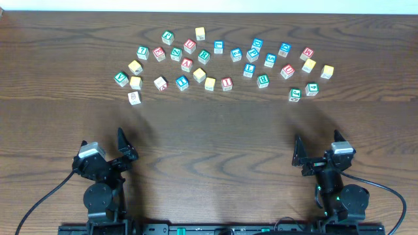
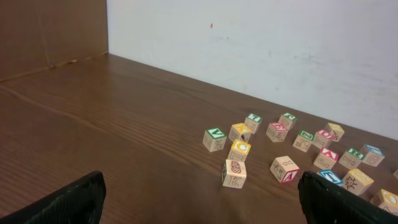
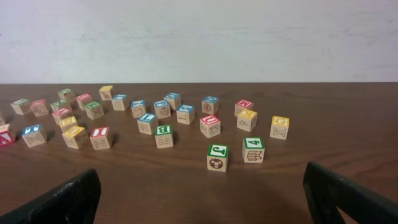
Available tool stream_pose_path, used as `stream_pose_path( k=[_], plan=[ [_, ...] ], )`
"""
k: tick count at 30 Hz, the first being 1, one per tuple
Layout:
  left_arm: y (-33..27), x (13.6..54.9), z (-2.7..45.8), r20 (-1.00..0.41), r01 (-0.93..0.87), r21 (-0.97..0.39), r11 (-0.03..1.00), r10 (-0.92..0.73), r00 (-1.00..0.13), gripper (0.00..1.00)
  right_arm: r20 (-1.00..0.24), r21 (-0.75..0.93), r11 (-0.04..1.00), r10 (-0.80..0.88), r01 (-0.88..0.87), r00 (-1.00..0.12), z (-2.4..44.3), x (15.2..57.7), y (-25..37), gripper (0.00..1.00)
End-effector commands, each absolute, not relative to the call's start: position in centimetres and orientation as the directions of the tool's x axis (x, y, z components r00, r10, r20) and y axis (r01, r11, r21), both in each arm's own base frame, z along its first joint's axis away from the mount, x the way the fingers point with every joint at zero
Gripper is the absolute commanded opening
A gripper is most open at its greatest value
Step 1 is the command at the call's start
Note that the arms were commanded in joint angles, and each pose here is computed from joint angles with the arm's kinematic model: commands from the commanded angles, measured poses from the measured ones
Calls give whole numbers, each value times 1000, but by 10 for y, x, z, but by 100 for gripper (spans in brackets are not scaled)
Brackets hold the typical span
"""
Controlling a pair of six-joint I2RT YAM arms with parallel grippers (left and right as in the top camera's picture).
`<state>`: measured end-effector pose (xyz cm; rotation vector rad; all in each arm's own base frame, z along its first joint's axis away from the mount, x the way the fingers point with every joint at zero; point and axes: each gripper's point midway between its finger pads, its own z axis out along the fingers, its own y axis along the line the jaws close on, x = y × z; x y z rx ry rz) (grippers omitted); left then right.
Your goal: Spell out CORL
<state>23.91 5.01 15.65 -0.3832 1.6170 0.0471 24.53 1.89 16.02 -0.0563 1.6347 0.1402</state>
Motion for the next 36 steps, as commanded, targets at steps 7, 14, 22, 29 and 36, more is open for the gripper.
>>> stream_pose_path(
  k=[7, 14, 22, 29, 36],
  plan=[
    [51, 238, 140, -975, -287, -170, 943, -203, -87, 98, -997, 47, 992, 39, -119, -70, 159, 245, 18, 99],
    [51, 238, 141, -976, -287, -171, 943, -203, -84, 97, -997, 47, 992, 39, -117, -70, 159, 245, 17, 99],
    [50, 238, 146, -976, -278, -175, 944, -203, -74, 98, -998, 57, 991, 55, -124, -18, 172, 246, 18, 99],
    [46, 239, 169, -977, -253, -181, 951, -202, -61, 98, -999, 40, 991, 42, -125, 10, 179, 246, 18, 99],
    [42, 248, 203, -974, -233, -178, 956, -205, -99, 98, -996, 30, 992, 39, -124, 75, 199, 245, 18, 99]
  ],
)
